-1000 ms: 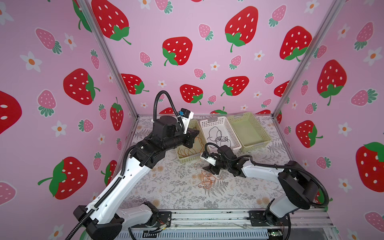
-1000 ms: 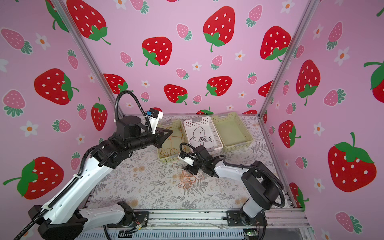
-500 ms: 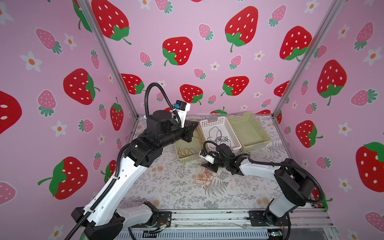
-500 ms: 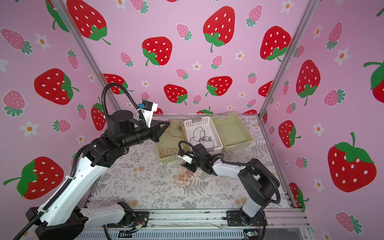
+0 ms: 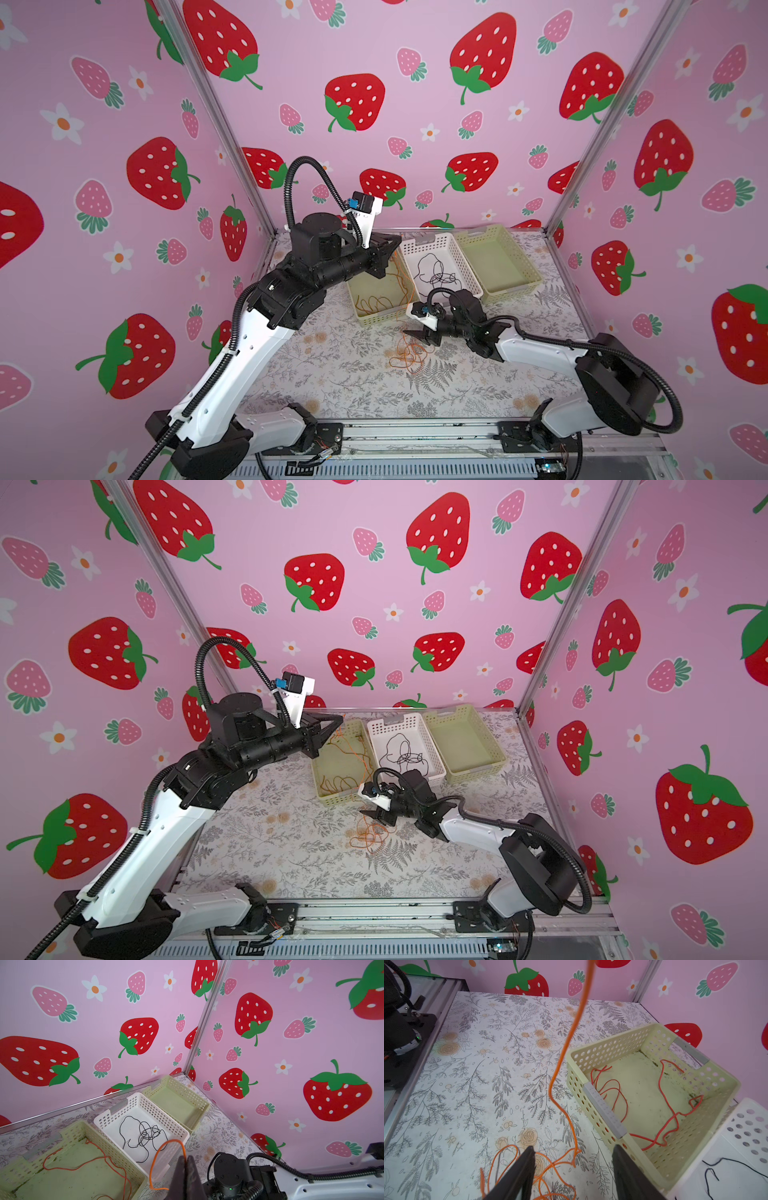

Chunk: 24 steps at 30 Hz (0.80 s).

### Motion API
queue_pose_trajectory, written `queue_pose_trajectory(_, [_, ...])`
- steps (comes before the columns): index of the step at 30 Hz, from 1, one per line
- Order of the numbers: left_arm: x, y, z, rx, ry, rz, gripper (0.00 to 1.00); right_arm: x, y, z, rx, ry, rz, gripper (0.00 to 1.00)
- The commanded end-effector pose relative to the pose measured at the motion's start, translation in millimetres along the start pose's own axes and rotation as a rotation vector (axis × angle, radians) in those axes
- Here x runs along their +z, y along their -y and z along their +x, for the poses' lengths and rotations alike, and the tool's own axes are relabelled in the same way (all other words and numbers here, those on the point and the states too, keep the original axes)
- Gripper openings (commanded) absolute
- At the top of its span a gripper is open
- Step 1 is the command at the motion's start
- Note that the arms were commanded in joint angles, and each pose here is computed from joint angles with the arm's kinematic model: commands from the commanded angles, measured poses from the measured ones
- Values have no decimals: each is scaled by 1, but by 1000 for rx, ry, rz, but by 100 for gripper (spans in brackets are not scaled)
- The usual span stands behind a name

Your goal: Untangle the cables

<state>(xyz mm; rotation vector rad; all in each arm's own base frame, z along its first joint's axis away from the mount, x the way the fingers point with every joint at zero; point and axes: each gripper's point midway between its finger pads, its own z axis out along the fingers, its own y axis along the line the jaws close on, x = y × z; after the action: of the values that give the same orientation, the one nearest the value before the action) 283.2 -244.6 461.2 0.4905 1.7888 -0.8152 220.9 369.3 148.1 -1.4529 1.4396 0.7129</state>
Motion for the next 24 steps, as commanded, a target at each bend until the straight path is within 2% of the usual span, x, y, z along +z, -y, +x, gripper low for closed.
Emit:
queue_pose_trajectory(1, [-9, 13, -25, 12, 69, 40, 0, 12, 0, -11, -47, 38, -40, 58])
queue_pose_trajectory(3, [-11, 13, -27, 15, 76, 38, 0, 20, 5, -7, -30, 19, -36, 51])
queue_pose_trajectory(7, [-19, 9, -31, 33, 92, 1, 0, 26, 29, 5, 43, -46, 70, 11])
queue_pose_trajectory(9, [-27, 0, -29, 47, 94, -58, 0, 14, 36, 3, 43, -30, 123, 3])
queue_pose_trajectory(11, [-36, -15, -26, 48, 101, -138, 0, -1, 45, 4, 32, -34, 201, 0])
queue_pose_trajectory(16, [-63, -58, -6, 13, 93, -318, 0, -47, 66, -5, 35, -23, 335, 0])
queue_pose_trajectory(24, [-93, -133, 58, -136, 29, -546, 0, -95, 83, -40, 8, -13, 386, 0])
